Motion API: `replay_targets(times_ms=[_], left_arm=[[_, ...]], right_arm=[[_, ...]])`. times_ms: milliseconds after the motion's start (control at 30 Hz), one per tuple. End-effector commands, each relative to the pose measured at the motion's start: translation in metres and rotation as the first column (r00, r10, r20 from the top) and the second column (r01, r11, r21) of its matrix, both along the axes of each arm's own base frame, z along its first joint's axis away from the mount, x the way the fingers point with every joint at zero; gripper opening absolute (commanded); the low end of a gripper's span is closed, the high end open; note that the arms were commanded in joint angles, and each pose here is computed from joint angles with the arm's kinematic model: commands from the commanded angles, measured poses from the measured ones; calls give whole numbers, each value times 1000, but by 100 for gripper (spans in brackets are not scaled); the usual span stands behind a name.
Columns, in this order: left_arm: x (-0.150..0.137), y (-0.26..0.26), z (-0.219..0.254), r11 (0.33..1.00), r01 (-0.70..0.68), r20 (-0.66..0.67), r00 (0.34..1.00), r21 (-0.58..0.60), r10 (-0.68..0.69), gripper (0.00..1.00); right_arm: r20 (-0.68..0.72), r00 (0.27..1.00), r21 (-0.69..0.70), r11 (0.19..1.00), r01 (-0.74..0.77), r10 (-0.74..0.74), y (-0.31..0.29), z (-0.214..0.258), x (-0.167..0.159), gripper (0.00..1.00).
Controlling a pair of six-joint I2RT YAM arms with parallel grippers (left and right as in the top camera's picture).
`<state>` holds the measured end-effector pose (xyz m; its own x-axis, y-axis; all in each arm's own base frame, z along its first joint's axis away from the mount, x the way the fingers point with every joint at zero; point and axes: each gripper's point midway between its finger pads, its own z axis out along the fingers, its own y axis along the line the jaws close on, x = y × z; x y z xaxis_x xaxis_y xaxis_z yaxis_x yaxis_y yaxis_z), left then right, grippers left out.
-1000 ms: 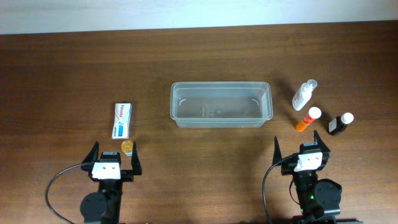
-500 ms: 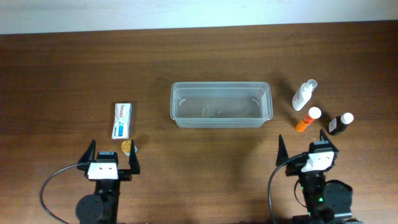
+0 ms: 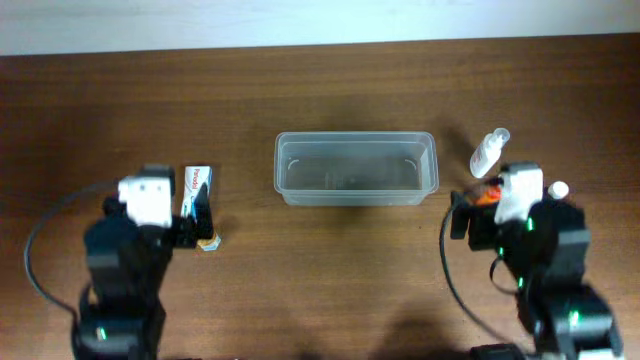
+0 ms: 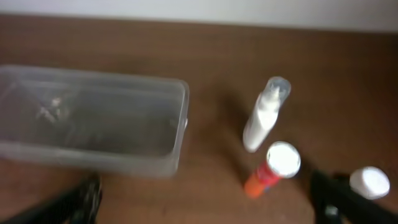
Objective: Pack container
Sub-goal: 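Move the right gripper to the white spray bottle and grasp it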
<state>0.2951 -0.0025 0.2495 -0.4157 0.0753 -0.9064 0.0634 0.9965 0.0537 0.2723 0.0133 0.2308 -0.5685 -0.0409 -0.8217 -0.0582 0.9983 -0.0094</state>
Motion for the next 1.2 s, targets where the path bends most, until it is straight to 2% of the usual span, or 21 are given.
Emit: replay_targets(times_ms=[0, 167, 267, 533, 700, 867, 1167], left_arm=[[19, -18, 8, 993, 99, -106, 989, -58, -105, 99], [33, -26, -16, 986, 114, -336, 930, -120, -148, 99], [29, -26, -32, 986, 98, -444, 884, -136, -149, 99], [30, -24, -29, 987, 66, -447, 886, -147, -126, 99], [44, -16, -17, 993, 44, -430, 899, -112, -88, 99], [53, -10, -26, 996, 19, -462, 885, -88, -57, 99], [60, -10, -44, 996, 9, -508, 860, -94, -55, 99]], right_arm=[[-119, 993, 15, 1000, 7, -5, 3, 8, 12, 98], [-388, 921, 39, 999, -17, 31, 12, -6, 17, 98], [-452, 891, 46, 999, -19, 38, 14, -7, 27, 98], [-422, 903, 76, 989, 125, -82, -17, 19, 61, 98], [-468, 873, 45, 983, 179, -138, -57, 24, 93, 98], [-561, 815, 33, 980, 194, -142, -81, -21, 117, 98], [-664, 743, 11, 993, 117, -80, -85, -84, 136, 98]])
